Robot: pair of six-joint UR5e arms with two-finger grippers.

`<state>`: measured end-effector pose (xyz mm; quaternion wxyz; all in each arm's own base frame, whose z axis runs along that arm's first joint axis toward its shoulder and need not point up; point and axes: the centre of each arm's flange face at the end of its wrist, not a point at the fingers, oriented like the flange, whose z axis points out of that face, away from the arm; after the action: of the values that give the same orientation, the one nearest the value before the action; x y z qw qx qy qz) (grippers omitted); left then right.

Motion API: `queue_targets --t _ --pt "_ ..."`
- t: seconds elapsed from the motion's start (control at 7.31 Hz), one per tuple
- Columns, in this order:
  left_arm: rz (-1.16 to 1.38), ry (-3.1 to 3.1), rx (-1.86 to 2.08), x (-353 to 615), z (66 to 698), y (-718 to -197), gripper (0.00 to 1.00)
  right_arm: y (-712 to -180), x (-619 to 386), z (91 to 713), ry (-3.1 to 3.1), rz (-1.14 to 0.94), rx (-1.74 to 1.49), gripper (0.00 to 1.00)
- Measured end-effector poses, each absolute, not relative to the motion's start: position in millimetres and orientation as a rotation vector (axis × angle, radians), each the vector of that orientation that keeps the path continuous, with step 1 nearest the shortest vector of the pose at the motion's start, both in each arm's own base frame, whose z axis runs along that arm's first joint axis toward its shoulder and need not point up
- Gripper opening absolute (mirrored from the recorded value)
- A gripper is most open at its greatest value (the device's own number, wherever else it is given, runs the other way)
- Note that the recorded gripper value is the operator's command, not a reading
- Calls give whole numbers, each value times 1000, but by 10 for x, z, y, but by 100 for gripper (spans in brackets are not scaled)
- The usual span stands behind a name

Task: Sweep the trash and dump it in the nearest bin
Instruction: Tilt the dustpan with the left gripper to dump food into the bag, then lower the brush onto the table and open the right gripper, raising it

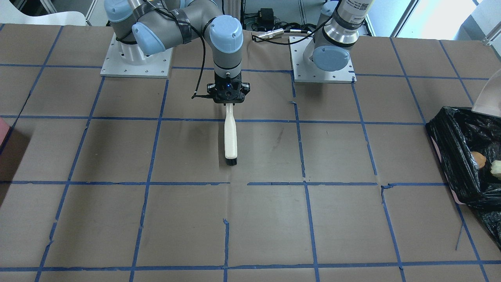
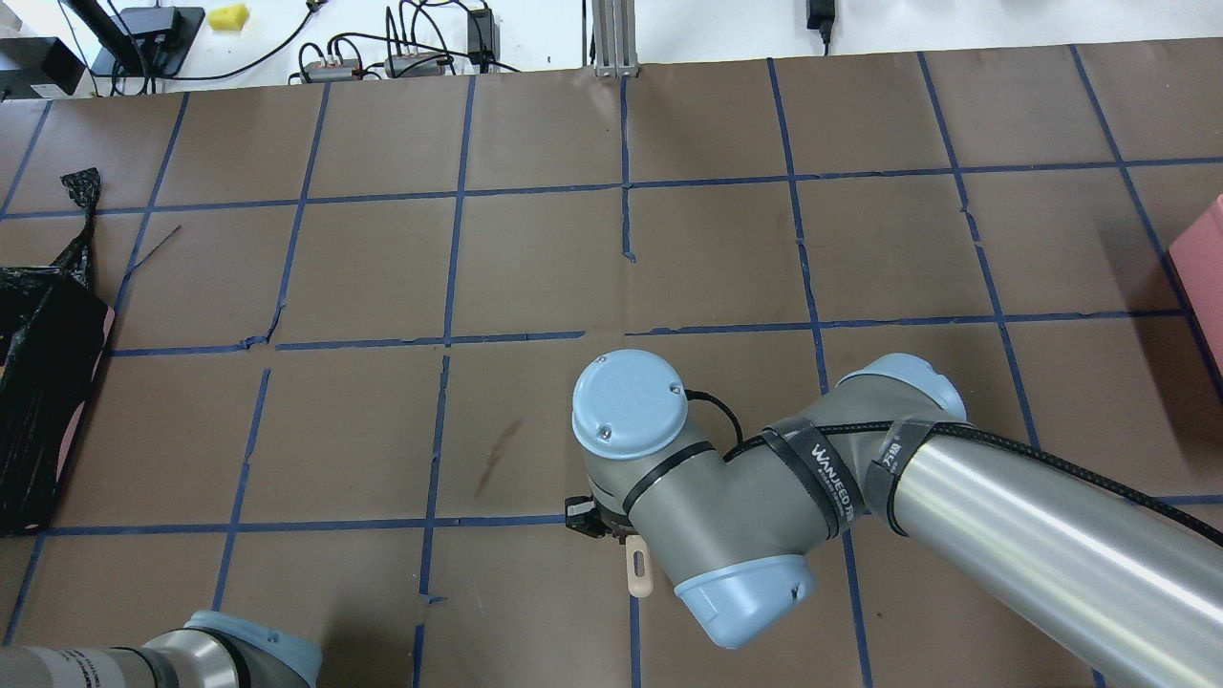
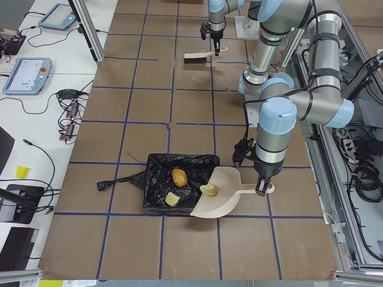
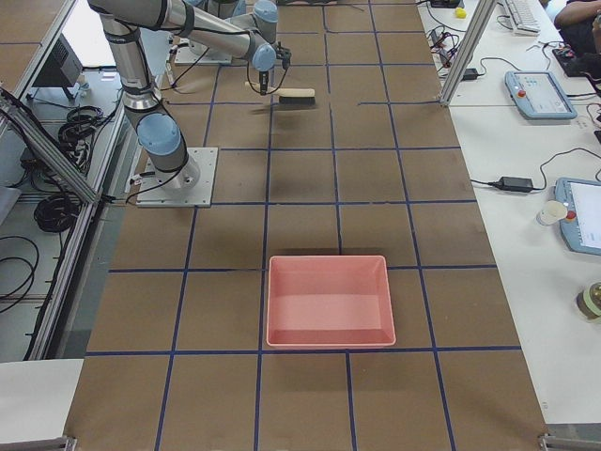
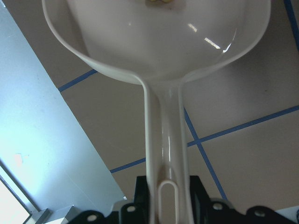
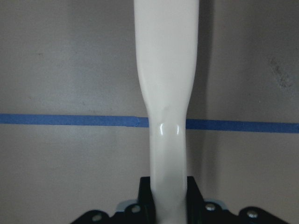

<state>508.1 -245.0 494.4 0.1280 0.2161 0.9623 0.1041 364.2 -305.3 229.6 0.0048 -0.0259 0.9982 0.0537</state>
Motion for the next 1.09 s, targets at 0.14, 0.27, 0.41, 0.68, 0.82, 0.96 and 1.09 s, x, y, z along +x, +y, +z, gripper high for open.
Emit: queue_targets --t 0.14,0.27,0.41,0.68,0.82,0.96,1.09 --pt "312 2785 635 5040 4991 -2478 0 -3058 3643 2300 3127 168 -81 100" --pt "341 2769 639 5004 5016 -2518 0 -3061 3643 2306 3127 167 -81 100" --pt "385 2749 646 4958 5017 -2589 0 -3077 3635 2317 3128 165 -78 100" --pt "431 2741 666 4880 4937 -2718 0 -3158 3621 2385 3123 140 -71 100" --pt "448 2749 661 4872 4874 -2749 0 -3193 3622 2418 3121 127 -70 100" --pt "457 2756 656 4840 4820 -2776 0 -3252 3616 2468 3118 109 -63 100" --pt "467 2755 659 4790 4788 -2801 0 -3372 3594 2566 3112 83 -46 100"
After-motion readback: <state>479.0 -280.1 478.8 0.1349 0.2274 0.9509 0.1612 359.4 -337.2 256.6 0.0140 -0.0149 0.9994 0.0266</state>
